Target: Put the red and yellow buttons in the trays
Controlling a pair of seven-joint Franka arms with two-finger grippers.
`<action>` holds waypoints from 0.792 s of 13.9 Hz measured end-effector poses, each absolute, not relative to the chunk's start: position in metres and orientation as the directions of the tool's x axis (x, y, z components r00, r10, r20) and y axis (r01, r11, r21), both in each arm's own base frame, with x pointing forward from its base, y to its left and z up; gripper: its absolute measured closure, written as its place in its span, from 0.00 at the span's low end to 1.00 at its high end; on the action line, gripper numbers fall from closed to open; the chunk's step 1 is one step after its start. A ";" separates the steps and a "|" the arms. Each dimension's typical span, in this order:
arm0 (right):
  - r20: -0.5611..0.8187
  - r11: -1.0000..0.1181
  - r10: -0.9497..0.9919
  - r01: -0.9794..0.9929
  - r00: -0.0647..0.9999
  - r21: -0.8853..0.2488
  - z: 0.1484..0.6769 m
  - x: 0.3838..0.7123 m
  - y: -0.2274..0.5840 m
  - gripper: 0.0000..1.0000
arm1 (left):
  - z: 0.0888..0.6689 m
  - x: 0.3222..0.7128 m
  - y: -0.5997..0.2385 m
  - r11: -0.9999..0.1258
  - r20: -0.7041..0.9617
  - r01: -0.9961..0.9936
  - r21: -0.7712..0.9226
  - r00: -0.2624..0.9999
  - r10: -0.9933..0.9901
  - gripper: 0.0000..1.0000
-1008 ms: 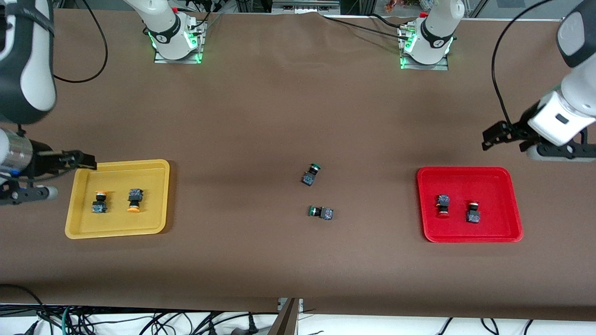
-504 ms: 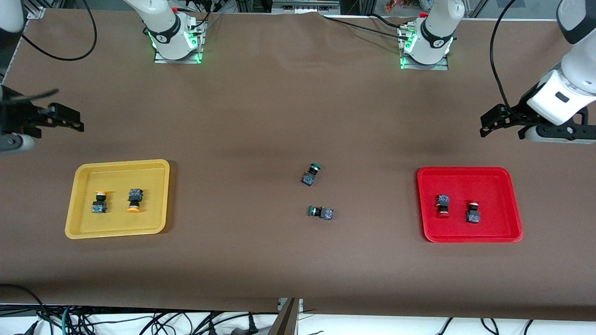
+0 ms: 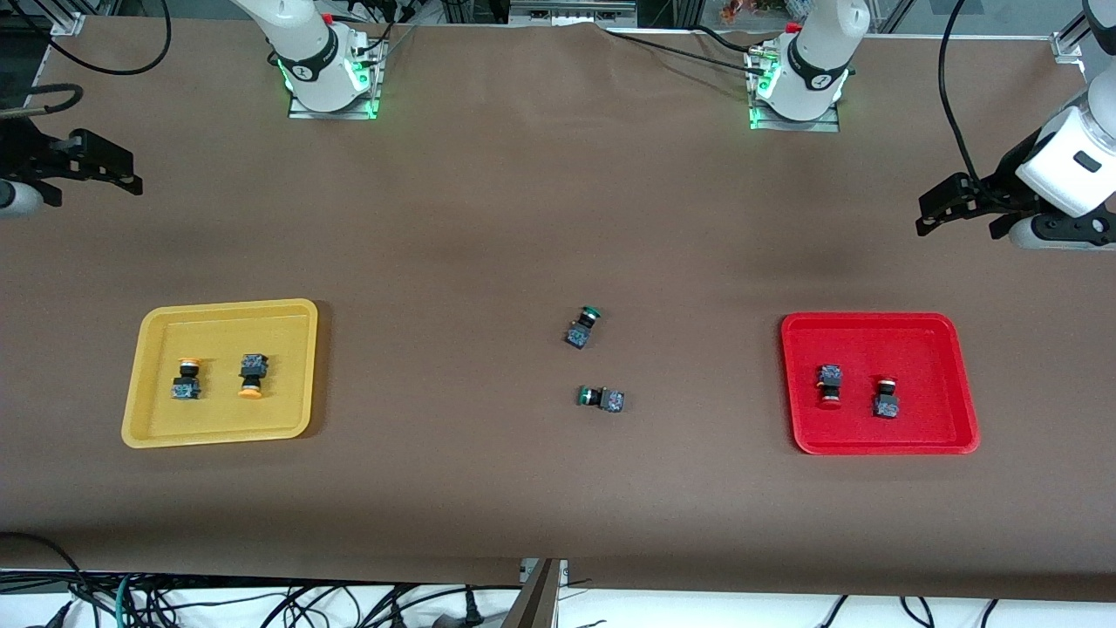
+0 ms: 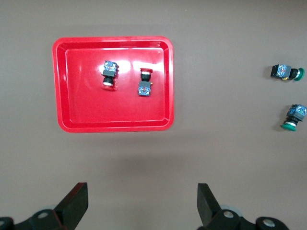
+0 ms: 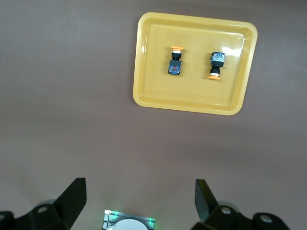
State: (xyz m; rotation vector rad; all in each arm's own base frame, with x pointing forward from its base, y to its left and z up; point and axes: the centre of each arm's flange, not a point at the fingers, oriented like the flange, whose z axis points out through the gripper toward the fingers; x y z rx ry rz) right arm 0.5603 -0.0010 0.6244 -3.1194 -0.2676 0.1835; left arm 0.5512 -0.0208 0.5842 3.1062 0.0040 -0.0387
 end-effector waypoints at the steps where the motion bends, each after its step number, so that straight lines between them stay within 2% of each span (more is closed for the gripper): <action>1: -0.118 -0.985 0.173 0.172 0.978 -0.015 0.623 0.561 0.000 0.00 | 0.583 0.551 -0.021 -0.999 -0.030 0.003 0.035 1.000 0.002 0.00; 11: -0.126 -0.985 0.174 0.174 0.977 -0.011 0.617 0.565 0.002 0.00 | 0.574 0.550 -0.020 -0.996 -0.075 -0.084 0.007 0.994 -0.084 0.00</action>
